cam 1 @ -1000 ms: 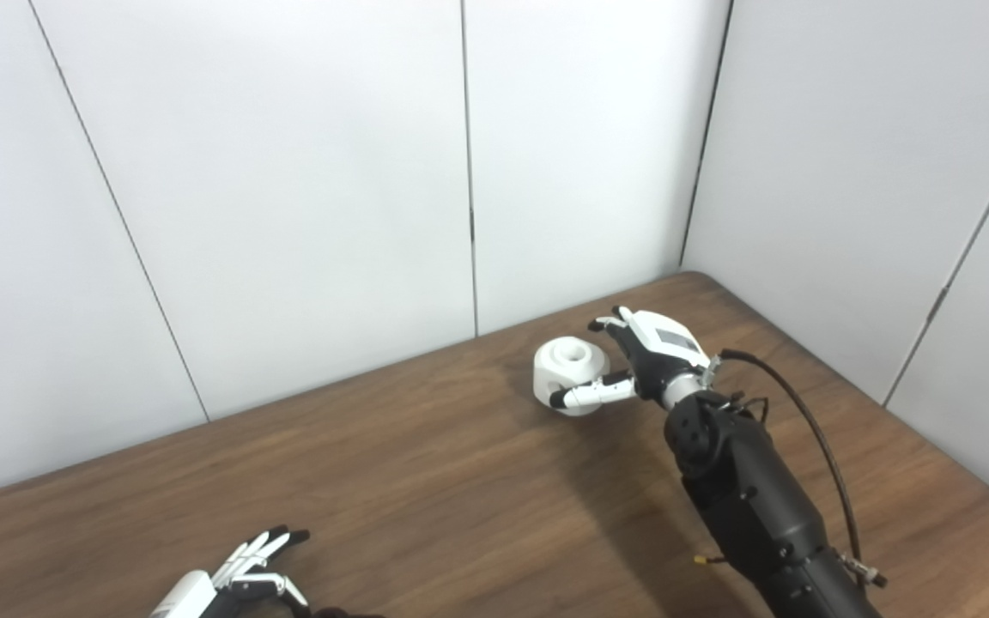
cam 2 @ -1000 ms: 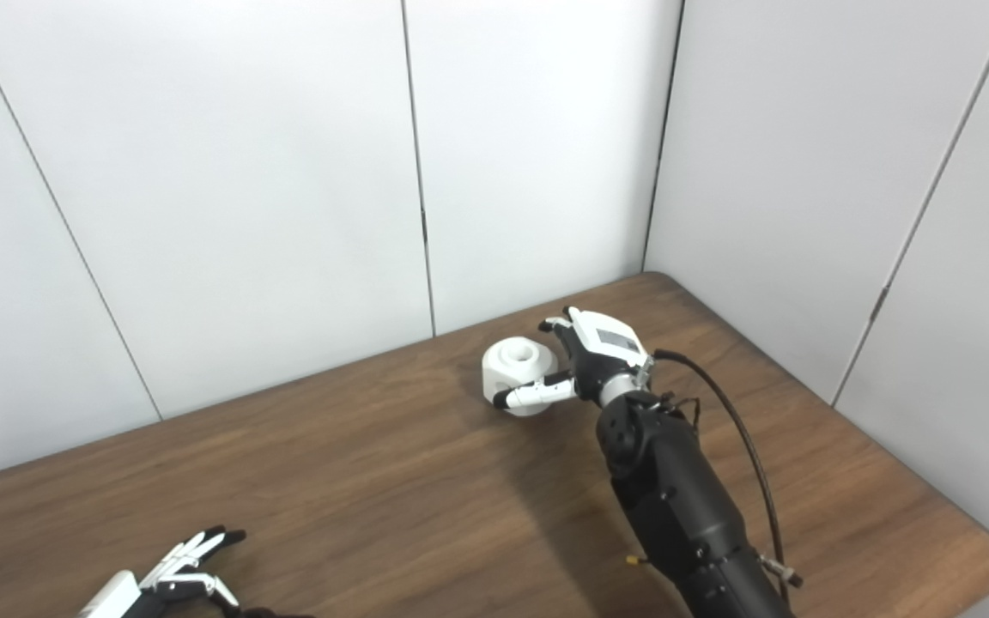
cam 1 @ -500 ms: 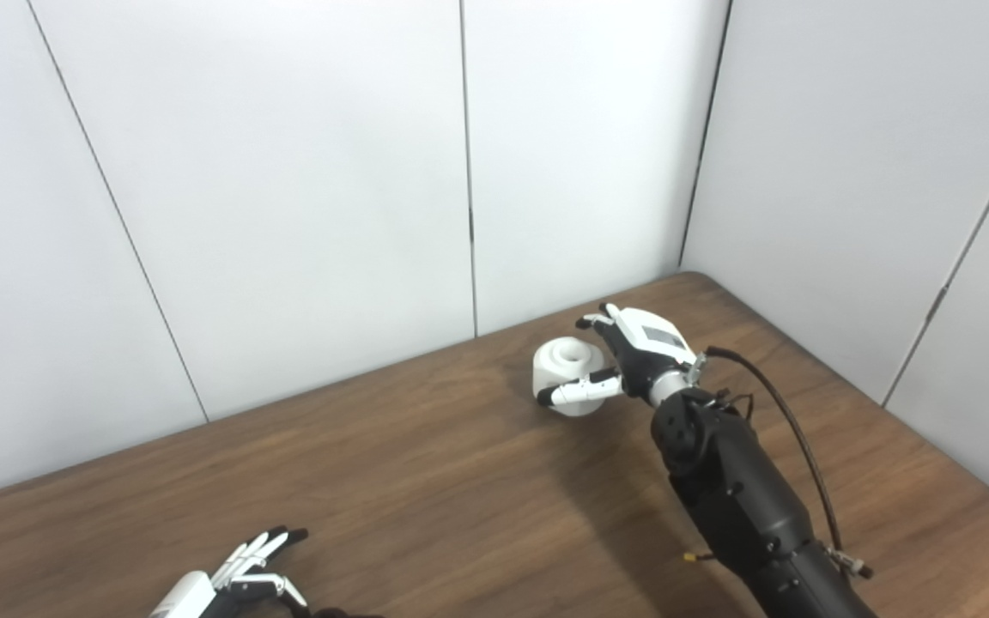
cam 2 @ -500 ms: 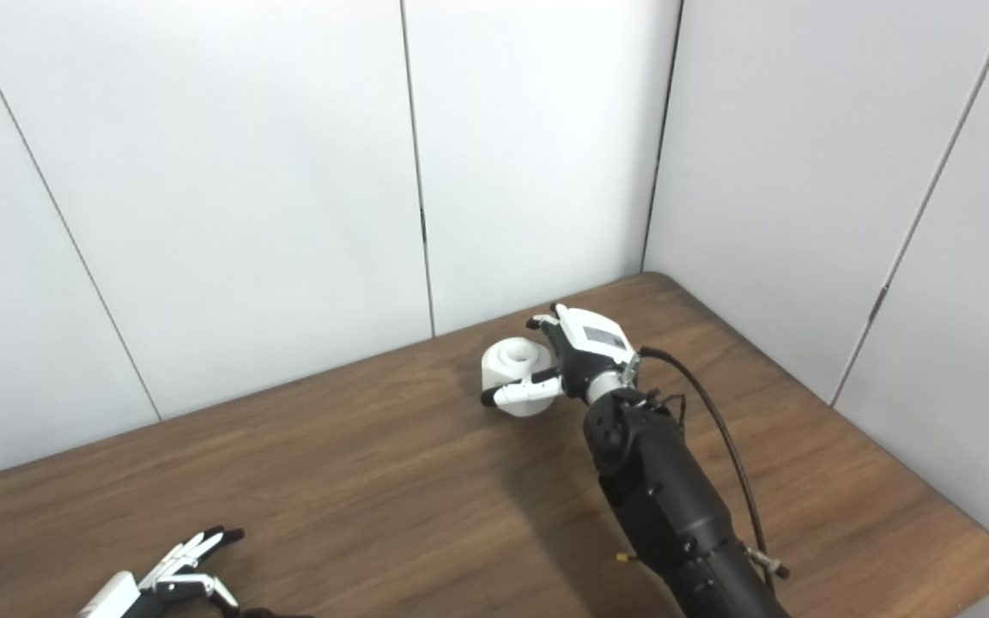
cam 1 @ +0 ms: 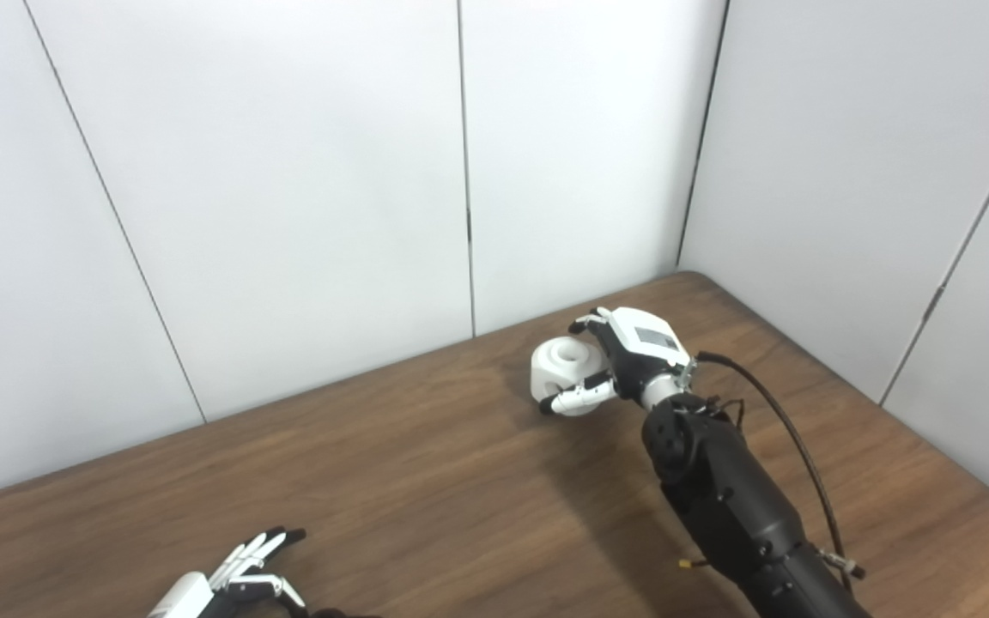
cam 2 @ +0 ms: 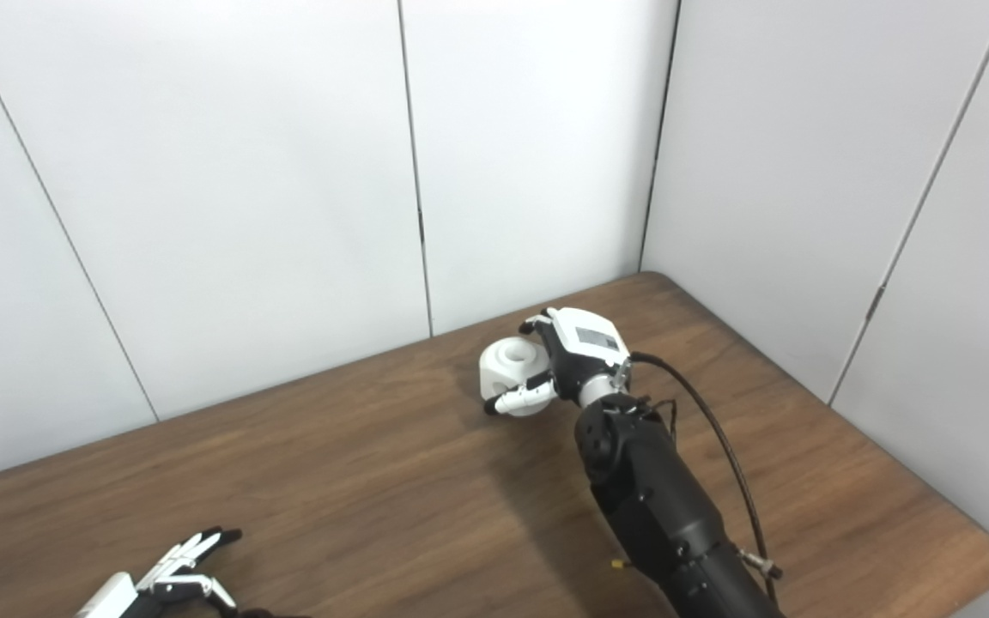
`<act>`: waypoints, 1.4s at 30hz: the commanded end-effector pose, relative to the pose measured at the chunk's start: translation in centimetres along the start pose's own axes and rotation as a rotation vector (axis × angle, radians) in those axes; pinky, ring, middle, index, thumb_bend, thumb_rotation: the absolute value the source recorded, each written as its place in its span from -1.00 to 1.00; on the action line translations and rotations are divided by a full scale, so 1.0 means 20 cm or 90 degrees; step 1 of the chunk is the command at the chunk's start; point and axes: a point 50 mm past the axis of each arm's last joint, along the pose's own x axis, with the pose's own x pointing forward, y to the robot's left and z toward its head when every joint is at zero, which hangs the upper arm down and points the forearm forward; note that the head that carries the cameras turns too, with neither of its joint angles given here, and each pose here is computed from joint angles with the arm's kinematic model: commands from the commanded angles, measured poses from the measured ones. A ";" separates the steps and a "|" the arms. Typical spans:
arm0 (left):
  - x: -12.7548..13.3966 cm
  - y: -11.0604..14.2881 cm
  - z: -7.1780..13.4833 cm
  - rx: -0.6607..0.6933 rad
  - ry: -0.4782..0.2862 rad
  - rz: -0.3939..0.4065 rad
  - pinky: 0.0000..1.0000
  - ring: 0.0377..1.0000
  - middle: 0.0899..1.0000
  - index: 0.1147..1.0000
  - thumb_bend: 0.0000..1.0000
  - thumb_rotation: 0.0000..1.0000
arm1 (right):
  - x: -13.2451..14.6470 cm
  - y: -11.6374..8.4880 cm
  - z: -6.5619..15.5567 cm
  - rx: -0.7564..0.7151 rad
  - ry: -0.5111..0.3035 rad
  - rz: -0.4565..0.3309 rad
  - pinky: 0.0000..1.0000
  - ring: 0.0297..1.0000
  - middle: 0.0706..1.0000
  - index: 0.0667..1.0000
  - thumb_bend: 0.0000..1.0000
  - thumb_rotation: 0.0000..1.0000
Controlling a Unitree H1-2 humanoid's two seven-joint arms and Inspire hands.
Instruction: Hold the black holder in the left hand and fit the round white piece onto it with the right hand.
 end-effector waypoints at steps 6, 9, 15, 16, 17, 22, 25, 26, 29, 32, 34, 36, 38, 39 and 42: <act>-0.33 -0.23 -0.18 -0.013 0.129 -0.102 1.00 1.00 0.91 -0.17 0.04 -0.88 | 0.06 -0.15 0.03 -0.011 -0.010 -0.063 0.57 0.76 0.88 0.59 0.81 -0.09; -0.33 -0.24 -0.19 -0.012 0.130 -0.101 1.00 1.00 0.90 -0.17 0.04 -0.88 | 0.06 -0.16 0.03 -0.009 -0.008 -0.064 0.58 0.76 0.87 0.58 0.81 -0.12; -0.34 -0.23 -0.18 -0.012 0.129 -0.100 1.00 1.00 0.90 -0.17 0.04 -0.88 | 0.07 -0.15 0.02 -0.011 -0.006 -0.063 0.57 0.75 0.86 0.57 0.82 -0.10; -0.34 -0.24 -0.18 -0.013 0.129 -0.099 1.00 1.00 0.90 -0.17 0.04 -0.88 | 0.07 -0.15 0.02 -0.012 -0.005 -0.063 0.56 0.75 0.86 0.57 0.82 -0.10; -0.34 -0.24 -0.18 -0.013 0.129 -0.099 1.00 1.00 0.90 -0.17 0.04 -0.88 | 0.07 -0.14 0.02 -0.011 -0.005 -0.062 0.56 0.75 0.86 0.57 0.82 -0.10; -0.34 -0.23 -0.18 -0.016 0.127 -0.101 1.00 1.00 0.90 -0.17 0.04 -0.88 | 0.06 -0.13 0.03 -0.007 -0.007 -0.060 0.54 0.74 0.84 0.56 0.81 -0.08; -0.34 -0.23 -0.18 -0.016 0.128 -0.103 1.00 1.00 0.90 -0.17 0.04 -0.88 | 0.06 -0.12 0.03 -0.005 -0.009 -0.062 0.52 0.72 0.82 0.54 0.81 -0.06; -0.34 -0.23 -0.18 -0.016 0.128 -0.103 1.00 1.00 0.90 -0.17 0.04 -0.88 | 0.06 -0.11 0.04 -0.005 -0.008 -0.063 0.52 0.72 0.81 0.54 0.81 -0.06; -0.35 -0.23 -0.18 -0.012 0.128 -0.104 1.00 1.00 0.91 -0.17 0.04 -0.88 | 0.06 -0.10 0.05 -0.002 -0.006 -0.063 0.52 0.71 0.81 0.53 0.79 -0.05; -0.36 -0.23 -0.18 -0.011 0.130 -0.104 1.00 1.00 0.91 -0.17 0.04 -0.88 | 0.06 -0.09 0.06 -0.001 -0.006 -0.067 0.49 0.69 0.78 0.49 0.75 -0.06; -0.36 -0.23 -0.18 -0.011 0.130 -0.104 1.00 1.00 0.91 -0.17 0.04 -0.88 | 0.06 -0.08 0.07 0.004 -0.004 -0.074 0.47 0.67 0.76 0.46 0.73 -0.08; -0.36 -0.22 -0.18 -0.009 0.131 -0.104 1.00 1.00 0.91 -0.17 0.04 -0.88 | 0.07 -0.06 0.08 0.008 0.000 -0.085 0.44 0.64 0.73 0.41 0.72 -0.10; -0.37 -0.22 -0.18 -0.008 0.131 -0.104 1.00 1.00 0.91 -0.17 0.05 -0.88 | 0.07 -0.05 0.09 0.019 0.005 -0.100 0.42 0.61 0.69 0.37 0.70 -0.14; -0.37 -0.22 -0.18 -0.009 0.130 -0.104 1.00 1.00 0.91 -0.17 0.05 -0.88 | 0.07 -0.04 0.09 0.024 0.008 -0.106 0.41 0.60 0.67 0.35 0.70 -0.16; -0.37 -0.22 -0.18 -0.009 0.129 -0.102 1.00 1.00 0.92 -0.17 0.04 -0.88 | 0.08 -0.01 0.10 0.034 0.017 -0.121 0.43 0.57 0.62 0.28 0.64 -0.23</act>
